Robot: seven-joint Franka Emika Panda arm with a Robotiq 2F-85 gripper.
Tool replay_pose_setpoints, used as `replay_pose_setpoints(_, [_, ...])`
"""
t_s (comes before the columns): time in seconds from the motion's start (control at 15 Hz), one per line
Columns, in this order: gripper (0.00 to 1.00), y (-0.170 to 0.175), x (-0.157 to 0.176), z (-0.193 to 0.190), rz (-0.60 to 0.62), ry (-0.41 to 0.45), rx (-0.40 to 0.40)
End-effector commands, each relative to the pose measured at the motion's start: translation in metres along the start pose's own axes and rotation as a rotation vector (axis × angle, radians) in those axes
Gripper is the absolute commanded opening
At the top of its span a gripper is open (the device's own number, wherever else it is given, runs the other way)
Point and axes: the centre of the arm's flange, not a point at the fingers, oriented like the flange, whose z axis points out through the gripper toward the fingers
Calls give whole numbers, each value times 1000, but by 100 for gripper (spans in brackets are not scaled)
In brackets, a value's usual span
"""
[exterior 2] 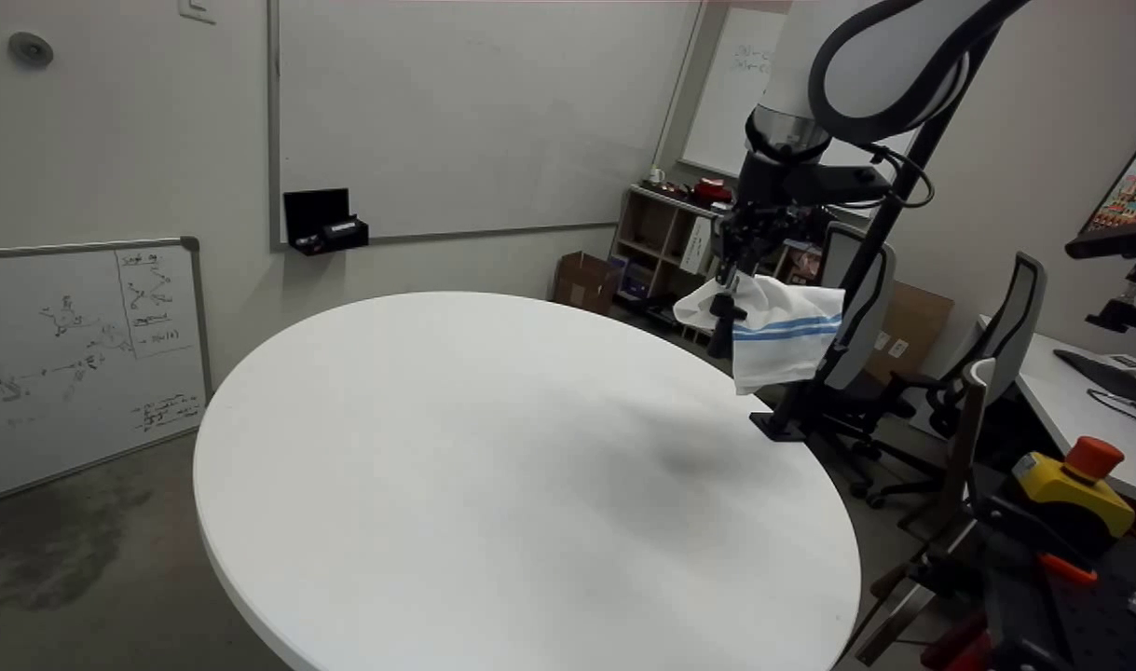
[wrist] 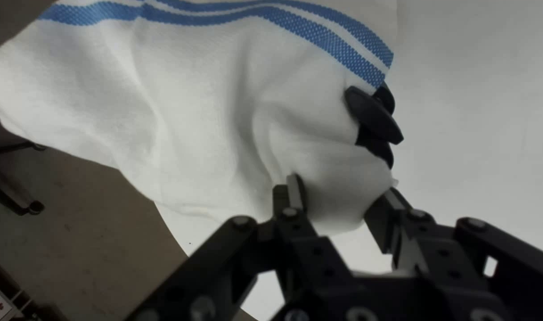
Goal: Unhang the cloth and put it on the table
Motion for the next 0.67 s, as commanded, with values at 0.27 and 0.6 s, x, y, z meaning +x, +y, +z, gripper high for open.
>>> replay_pose_setpoints(0.27, [0, -1, -1, -13, 32, 35, -24])
replay_pose_setpoints(0.6, [2, -4, -5, -60, 78, 95, 24])
